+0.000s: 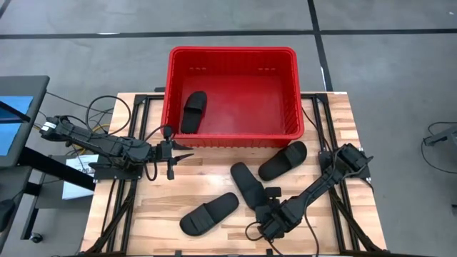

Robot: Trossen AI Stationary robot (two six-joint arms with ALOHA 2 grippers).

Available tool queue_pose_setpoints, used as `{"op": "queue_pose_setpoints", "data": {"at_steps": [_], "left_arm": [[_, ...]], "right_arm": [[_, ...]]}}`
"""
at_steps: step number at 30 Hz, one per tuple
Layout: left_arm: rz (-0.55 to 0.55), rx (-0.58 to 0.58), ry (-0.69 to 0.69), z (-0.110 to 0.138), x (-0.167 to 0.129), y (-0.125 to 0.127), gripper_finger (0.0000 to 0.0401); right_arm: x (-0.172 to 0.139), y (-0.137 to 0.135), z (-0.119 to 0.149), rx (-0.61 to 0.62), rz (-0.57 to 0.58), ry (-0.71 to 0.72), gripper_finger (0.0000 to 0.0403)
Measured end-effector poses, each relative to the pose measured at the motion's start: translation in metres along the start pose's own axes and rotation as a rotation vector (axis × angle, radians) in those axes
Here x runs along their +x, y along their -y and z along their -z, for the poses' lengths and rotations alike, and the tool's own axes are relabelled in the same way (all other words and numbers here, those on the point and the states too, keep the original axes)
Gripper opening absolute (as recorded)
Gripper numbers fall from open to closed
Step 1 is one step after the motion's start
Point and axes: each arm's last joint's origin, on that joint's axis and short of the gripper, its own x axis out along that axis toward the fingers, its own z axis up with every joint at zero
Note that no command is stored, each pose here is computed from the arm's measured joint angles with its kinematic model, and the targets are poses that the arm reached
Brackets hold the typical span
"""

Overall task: Pick and place slides into bin
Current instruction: Stack the middle slide on top of the slide in the bin

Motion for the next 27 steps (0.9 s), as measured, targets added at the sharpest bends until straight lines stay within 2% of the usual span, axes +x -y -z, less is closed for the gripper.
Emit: {"op": "queue_pose_setpoints", "data": {"at_steps": [9, 12, 16, 21, 27], "left_arm": [[0.003, -0.008, -0.002, 0.000, 0.000, 0.000, 0.0071], [0.019, -0.011, 0.000, 0.000, 0.000, 0.001, 0.0071], [0.029, -0.012, 0.001, 0.000, 0.000, 0.001, 0.0071], [0.030, -0.019, 0.001, 0.000, 0.000, 0.001, 0.0071], [0.030, -0.019, 0.001, 0.000, 0.000, 0.001, 0.0071]], "right_arm": [[0.003, 0.002, -0.001, 0.003, 0.025, 0.009, 0.0104], [0.003, 0.003, -0.002, 0.016, 0.038, 0.017, 0.0080], [0.003, 0.004, -0.002, 0.024, 0.043, 0.011, 0.0016], [0.001, 0.006, 0.000, 0.062, 0.054, -0.001, 0.0007], [-0.013, 0.015, 0.011, 0.033, 0.151, -0.089, 0.0003]]}}
